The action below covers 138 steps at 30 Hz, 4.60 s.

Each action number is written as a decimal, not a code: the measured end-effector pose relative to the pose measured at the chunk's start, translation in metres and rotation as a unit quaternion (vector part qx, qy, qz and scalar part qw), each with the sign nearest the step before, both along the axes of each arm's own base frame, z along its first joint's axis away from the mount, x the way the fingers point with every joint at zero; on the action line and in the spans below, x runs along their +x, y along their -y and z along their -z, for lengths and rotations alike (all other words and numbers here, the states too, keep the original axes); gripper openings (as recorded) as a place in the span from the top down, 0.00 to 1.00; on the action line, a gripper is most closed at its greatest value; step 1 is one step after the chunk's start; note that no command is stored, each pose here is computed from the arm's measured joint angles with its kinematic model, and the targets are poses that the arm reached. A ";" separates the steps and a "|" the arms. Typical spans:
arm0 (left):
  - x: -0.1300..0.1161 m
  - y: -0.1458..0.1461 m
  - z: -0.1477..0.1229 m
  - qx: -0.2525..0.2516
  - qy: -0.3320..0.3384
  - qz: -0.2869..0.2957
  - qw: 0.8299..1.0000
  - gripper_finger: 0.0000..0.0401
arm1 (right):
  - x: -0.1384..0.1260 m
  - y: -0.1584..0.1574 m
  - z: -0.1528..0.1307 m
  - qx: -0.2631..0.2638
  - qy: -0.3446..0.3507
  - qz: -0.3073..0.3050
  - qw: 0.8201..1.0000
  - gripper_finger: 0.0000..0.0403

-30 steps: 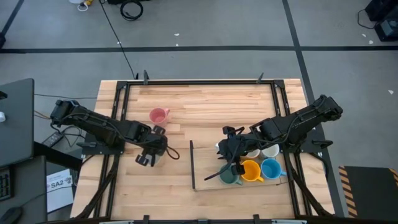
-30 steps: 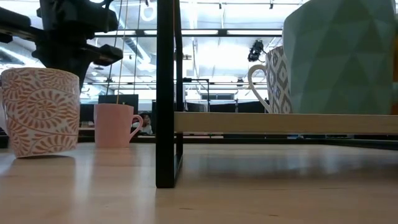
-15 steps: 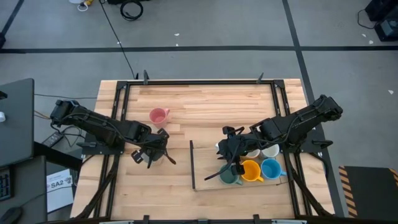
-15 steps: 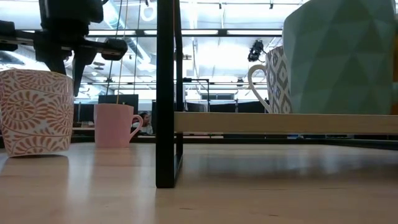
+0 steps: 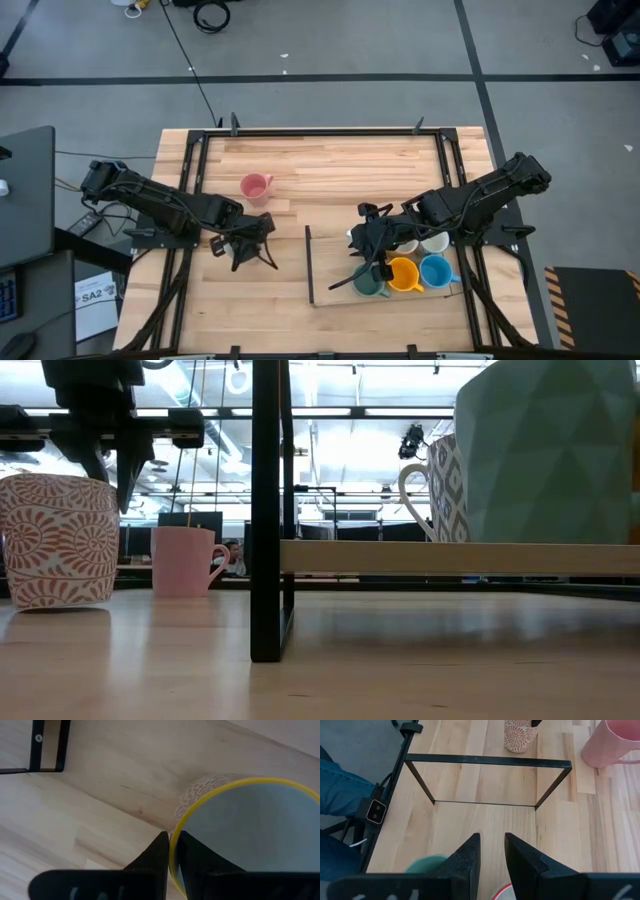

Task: Place coffee mugs
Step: Put the pink patterned mug on the shelf

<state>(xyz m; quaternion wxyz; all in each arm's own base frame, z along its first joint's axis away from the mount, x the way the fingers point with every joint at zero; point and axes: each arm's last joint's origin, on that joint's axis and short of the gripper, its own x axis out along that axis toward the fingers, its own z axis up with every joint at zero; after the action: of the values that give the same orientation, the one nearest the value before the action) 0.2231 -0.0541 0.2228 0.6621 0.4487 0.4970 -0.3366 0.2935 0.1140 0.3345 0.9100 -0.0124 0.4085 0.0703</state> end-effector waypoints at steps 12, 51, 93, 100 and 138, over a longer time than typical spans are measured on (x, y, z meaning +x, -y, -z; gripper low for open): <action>0.005 0.000 -0.001 -0.005 0.029 -0.034 0.999 0.83 | 0.000 0.000 0.000 0.000 0.000 0.000 1.000 0.77; 0.024 0.005 -0.070 -0.131 0.118 -0.250 0.952 0.82 | 0.000 0.000 0.000 0.000 0.000 0.000 1.000 0.77; 0.003 -0.023 -0.035 -0.167 -0.005 -0.643 0.748 0.64 | 0.000 0.000 0.000 -0.009 0.001 -0.009 1.000 0.77; -0.001 -0.024 -0.016 -0.153 -0.017 -0.646 0.748 0.64 | 0.000 0.000 0.000 -0.009 0.001 -0.009 1.000 0.77; 0.023 -0.038 -0.154 -0.283 0.150 -0.572 0.755 0.95 | -0.045 0.020 -0.029 -0.031 -0.007 0.006 0.999 0.77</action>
<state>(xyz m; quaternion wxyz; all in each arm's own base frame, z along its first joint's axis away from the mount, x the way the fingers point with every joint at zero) 0.2459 -0.0164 0.3767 0.8942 -0.0825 0.4371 0.0514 0.2482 0.0940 0.3632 0.9065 -0.0382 0.4172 0.0522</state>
